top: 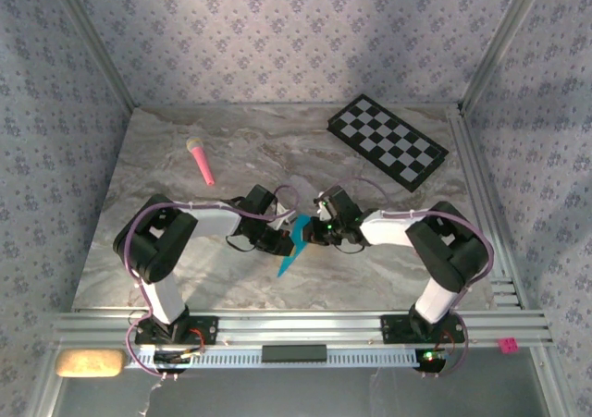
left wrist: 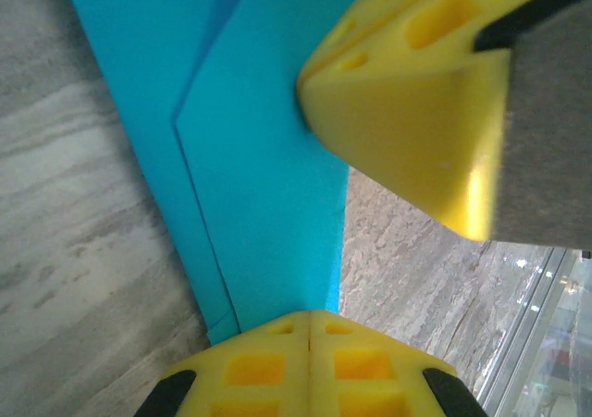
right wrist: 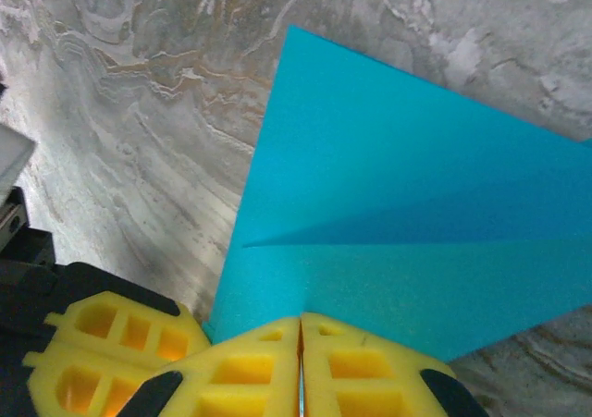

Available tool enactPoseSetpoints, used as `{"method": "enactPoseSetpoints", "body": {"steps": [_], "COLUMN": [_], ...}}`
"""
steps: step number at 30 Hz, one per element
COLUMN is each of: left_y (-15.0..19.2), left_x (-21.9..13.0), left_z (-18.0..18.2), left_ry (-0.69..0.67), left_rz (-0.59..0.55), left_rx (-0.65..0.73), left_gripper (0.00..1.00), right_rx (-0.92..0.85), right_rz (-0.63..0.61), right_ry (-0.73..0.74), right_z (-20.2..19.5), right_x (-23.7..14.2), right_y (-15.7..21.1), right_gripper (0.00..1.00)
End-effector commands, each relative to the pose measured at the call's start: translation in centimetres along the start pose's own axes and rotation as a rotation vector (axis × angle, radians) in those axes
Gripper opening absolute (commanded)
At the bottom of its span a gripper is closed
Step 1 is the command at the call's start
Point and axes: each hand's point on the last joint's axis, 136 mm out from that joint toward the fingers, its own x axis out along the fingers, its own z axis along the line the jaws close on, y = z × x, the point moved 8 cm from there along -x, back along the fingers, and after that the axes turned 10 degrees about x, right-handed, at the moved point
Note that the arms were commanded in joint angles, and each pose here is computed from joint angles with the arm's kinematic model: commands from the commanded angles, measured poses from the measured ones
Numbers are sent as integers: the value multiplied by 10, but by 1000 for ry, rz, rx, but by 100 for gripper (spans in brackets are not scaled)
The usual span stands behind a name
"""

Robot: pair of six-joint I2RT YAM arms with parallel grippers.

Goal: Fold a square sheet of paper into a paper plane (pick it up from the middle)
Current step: Fold the wing for the fifth time at the center of the table.

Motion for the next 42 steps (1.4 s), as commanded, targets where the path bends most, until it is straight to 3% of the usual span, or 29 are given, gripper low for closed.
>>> {"method": "enactPoseSetpoints", "body": {"steps": [1,18,24,29,35,42], "left_y": [42,45,45,44,41,35], "left_x": [13,16,16,14,11,7], "left_z": [18,20,20,19,16,12], "left_ry": [-87,-88,-87,-85,-86,-74], "left_rz": [186,201,200,199,184,156], "left_rx": [-99,-115,-114,-114,-106,-103], "left_gripper": [0,0,0,0,0,0], "right_rx": [13,149,156,86,11,78], "right_rz": [-20,-164,-205,-232,-124,-101], "right_ry": [22,93,65,-25,-71,38], "right_z": [-7,-57,-52,-23,-2,-30], "right_x": [5,-15,-32,-50,-27,-6], "right_y": [-8,-51,-60,-53,-27,-13], "right_gripper": [9,10,10,12,13,9]}}
